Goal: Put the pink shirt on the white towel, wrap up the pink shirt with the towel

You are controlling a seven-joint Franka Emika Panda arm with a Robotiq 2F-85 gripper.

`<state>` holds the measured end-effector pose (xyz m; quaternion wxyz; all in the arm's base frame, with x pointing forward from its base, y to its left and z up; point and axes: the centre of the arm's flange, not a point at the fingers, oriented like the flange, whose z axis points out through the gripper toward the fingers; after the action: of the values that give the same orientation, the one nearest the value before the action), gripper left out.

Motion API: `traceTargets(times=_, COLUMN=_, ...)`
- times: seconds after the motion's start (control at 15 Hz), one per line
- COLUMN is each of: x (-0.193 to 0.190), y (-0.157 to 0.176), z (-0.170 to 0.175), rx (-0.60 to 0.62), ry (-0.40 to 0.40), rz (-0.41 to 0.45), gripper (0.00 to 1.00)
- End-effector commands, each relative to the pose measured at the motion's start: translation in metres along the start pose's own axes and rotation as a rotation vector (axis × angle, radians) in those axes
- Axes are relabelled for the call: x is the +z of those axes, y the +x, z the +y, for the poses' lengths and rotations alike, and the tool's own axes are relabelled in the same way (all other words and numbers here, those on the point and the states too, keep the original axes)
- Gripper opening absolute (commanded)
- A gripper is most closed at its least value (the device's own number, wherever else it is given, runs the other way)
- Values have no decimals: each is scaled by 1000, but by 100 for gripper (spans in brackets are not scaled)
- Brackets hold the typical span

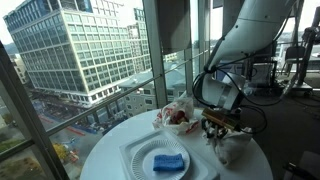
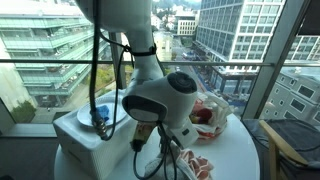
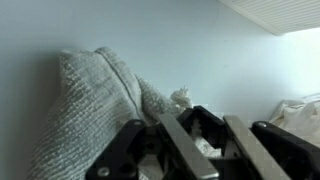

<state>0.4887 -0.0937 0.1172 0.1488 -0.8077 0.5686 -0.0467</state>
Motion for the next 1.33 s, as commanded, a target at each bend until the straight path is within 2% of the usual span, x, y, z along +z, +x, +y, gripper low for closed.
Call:
traceTargets(times=0.0, x=-49, y=-9, z=37, rx=29, ry=-38, rz=58, gripper=7)
traceTargets(times=0.2, x=-71, y=-7, z=64, rx=67, ry=-78, rz=143, gripper=8)
traceTargets(times=0.4, x=-85, y=12, z=90, rx=101, ry=-115, rz=311, gripper=6)
traceTargets(times=0.6, x=-74, y=41, z=110, rx=121, ry=-155, rz=402, gripper=5)
traceTargets(times=0.73, x=-57, y=58, z=120, rx=137, ry=-174, rz=410, gripper=5)
traceTargets(times=1.07, x=-9, y=83, z=137, rx=173, ry=-215, rz=359, gripper=5)
traceTargets(times=1.27, x=16, y=95, z=142, rx=190, ry=-207, rz=341, gripper=5)
